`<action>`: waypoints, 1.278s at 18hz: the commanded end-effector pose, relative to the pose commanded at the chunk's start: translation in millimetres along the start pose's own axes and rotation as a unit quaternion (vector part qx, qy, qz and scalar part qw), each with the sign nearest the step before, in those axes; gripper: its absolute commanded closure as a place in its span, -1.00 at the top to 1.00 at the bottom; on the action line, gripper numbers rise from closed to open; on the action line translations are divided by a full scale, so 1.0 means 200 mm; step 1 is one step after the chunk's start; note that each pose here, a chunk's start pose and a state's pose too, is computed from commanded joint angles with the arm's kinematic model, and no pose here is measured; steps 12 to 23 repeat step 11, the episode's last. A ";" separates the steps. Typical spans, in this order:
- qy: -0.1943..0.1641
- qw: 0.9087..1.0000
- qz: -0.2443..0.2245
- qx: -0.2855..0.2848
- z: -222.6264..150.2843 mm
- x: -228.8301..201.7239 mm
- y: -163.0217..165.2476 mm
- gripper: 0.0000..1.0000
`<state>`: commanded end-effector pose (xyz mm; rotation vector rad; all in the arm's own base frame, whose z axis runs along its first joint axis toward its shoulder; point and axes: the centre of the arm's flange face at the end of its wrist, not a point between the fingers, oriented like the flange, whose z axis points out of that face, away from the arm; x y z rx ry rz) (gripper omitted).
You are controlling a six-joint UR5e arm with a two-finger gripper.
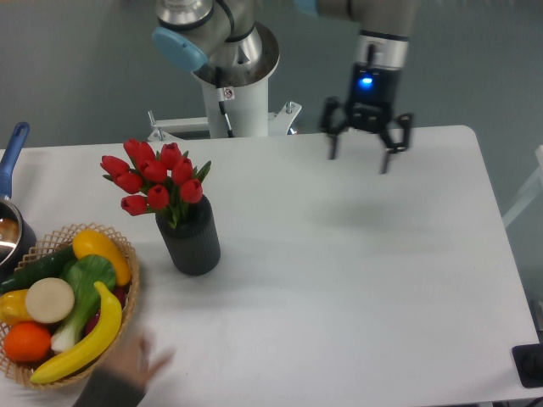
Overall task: Insert the flowers into the vase
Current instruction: 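Open the gripper, release the tulips, and lift away from the vase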
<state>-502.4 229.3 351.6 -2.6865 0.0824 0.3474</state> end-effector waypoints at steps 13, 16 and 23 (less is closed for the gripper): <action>0.023 0.987 0.035 -0.153 0.39 -0.24 0.05 1.00; 0.023 0.987 0.035 -0.153 0.39 -0.24 0.05 1.00; 0.023 0.987 0.035 -0.153 0.39 -0.24 0.05 1.00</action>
